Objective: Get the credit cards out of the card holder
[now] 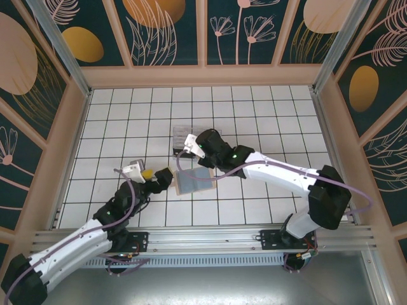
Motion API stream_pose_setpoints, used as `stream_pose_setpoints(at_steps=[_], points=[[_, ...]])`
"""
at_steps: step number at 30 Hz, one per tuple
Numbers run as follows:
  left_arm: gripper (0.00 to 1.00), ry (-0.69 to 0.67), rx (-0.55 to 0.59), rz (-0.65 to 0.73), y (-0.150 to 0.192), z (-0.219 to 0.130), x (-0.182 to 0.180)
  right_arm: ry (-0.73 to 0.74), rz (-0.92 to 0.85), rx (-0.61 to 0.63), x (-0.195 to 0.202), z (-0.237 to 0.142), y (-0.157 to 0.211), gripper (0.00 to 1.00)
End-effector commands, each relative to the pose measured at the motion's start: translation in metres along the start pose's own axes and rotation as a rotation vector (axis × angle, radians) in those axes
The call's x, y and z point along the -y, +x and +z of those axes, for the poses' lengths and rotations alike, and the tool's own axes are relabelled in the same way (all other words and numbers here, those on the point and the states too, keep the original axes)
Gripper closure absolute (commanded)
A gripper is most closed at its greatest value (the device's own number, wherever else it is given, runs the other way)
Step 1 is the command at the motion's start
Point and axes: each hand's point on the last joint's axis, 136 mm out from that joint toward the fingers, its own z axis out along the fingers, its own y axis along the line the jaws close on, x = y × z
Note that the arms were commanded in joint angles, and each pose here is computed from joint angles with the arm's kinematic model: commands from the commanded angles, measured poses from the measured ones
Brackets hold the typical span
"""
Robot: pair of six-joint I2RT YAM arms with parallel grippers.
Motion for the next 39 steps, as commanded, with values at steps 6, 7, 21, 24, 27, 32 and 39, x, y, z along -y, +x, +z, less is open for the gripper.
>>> stream_pose_setpoints(at_steps=[6, 7, 21, 24, 27, 32, 39], points=[[0.01, -0.019, 0.067, -0.03, -0.004, -0.012, -0.016, 0.084, -0.343, -0.088, 0.023, 0.024, 0.007, 1.0], [0.01, -0.018, 0.067, -0.03, -0.004, -0.011, -0.016, 0.086, -0.349, -0.093, 0.026, 0.027, 0.007, 1.0], [0.01, -0.031, 0.034, -0.019, 0.003, -0.007, -0.018, 0.067, -0.354, -0.114, 0.04, 0.056, 0.019, 1.0], [0.01, -0.031, 0.033, -0.018, 0.004, -0.007, -0.018, 0.06, -0.347, -0.126, 0.039, 0.058, 0.024, 1.0], [0.01, -0.033, 0.035, -0.02, 0.004, -0.007, -0.019, 0.049, -0.339, -0.134, 0.037, 0.061, 0.028, 1.0], [0.01, -0.034, 0.033, -0.019, 0.004, -0.006, -0.019, 0.048, -0.332, -0.144, 0.034, 0.07, 0.032, 1.0], [0.01, -0.034, 0.03, -0.018, 0.005, -0.006, -0.019, 0.038, -0.304, -0.145, 0.031, 0.08, 0.028, 1.0]])
